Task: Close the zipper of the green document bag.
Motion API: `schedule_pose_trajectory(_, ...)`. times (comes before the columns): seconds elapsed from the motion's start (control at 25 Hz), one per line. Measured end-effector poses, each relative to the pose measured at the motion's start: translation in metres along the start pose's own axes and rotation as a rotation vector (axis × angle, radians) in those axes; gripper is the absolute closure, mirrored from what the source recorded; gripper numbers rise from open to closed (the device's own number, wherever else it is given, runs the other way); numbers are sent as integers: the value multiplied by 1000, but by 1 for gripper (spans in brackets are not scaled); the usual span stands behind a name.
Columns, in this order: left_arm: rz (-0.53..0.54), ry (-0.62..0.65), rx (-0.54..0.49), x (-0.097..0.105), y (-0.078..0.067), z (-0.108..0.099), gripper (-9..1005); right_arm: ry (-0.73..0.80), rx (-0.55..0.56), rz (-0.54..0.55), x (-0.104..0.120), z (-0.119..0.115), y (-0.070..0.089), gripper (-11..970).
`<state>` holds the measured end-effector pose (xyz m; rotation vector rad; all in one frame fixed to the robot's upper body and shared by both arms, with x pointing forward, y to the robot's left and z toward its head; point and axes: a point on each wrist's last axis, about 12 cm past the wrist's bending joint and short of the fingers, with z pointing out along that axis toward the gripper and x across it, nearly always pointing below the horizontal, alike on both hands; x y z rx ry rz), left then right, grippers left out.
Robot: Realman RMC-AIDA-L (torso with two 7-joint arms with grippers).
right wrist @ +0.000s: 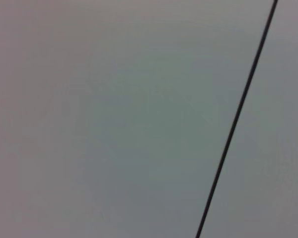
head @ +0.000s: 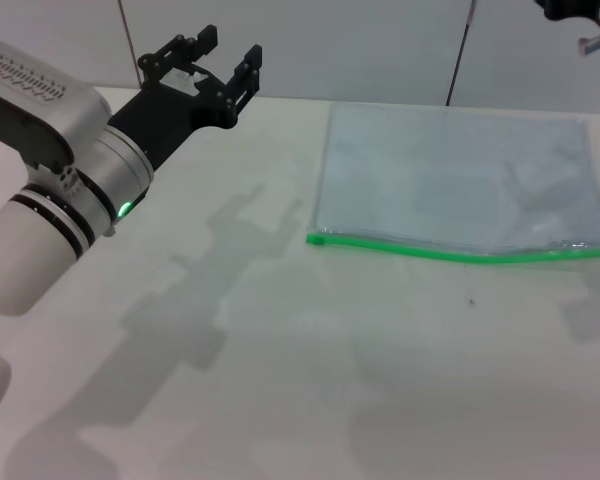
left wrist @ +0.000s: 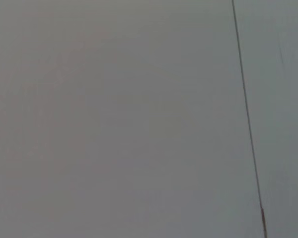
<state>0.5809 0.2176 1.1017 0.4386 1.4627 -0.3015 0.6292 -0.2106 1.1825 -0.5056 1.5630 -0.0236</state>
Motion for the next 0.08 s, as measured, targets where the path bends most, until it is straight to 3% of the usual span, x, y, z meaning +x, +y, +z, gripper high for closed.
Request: schedule_pose_trajectory(0.08,-1,6,-4,1,1,0,434,7,6,3,1,1,0,216)
